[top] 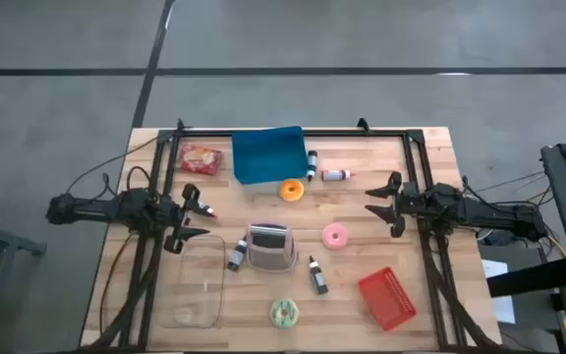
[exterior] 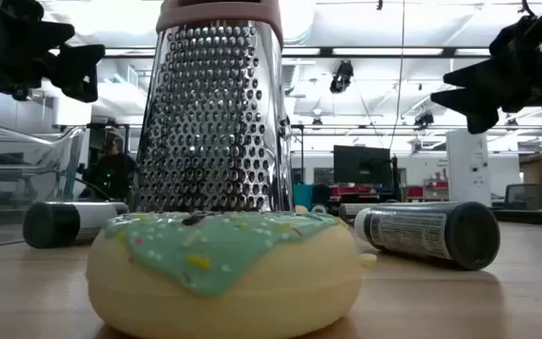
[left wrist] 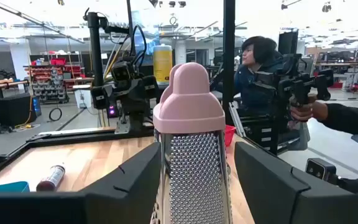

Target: Pick & Place Food Item

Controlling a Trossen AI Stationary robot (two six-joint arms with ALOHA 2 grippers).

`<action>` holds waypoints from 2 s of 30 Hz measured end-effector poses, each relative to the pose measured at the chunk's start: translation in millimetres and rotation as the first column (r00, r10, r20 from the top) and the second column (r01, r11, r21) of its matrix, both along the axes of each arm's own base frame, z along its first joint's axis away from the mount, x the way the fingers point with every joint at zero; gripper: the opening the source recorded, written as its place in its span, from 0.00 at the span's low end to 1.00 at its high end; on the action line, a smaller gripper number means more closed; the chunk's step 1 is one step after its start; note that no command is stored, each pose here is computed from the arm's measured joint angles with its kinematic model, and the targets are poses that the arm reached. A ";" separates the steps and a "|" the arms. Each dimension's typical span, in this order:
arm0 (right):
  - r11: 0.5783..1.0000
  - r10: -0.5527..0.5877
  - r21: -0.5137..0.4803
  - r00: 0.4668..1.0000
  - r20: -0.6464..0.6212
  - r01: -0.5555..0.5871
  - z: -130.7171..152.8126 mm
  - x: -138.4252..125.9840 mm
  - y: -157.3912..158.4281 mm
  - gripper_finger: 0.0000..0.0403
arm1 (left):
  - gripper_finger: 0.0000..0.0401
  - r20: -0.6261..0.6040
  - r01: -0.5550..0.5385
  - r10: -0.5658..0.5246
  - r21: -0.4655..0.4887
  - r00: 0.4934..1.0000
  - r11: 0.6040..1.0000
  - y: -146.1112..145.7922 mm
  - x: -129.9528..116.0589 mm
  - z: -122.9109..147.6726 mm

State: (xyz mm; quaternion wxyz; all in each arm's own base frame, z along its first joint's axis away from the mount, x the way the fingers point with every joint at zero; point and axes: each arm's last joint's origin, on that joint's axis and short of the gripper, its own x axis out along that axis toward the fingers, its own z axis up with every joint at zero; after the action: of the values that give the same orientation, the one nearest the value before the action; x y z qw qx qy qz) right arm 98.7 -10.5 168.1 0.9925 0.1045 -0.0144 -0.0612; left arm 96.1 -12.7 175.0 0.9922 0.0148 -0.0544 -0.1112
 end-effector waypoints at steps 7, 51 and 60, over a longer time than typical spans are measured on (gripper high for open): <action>1.000 0.004 -0.002 1.000 0.005 -0.004 0.5 0.1 0.1 0.54 | 0.51 0.030 -0.001 0.001 -0.004 1.000 1.000 0.1 -0.3 3.0; 0.976 -0.033 -0.216 0.995 -0.092 0.012 8.4 42.2 -5.0 0.54 | 0.51 -0.109 -0.185 0.184 0.004 0.977 0.983 3.4 22.1 2.6; 0.970 -0.034 -0.243 0.975 -0.219 -0.021 20.8 78.2 -8.5 0.54 | 0.51 -0.171 -0.199 0.201 0.029 0.964 0.979 3.1 30.3 3.9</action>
State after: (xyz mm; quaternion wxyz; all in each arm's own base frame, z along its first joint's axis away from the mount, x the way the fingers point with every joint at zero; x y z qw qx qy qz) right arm 176.9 -19.1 188.8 0.9930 -0.0256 0.0886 -0.0733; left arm 126.4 -9.5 178.9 0.9992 0.0161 0.0346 -0.0115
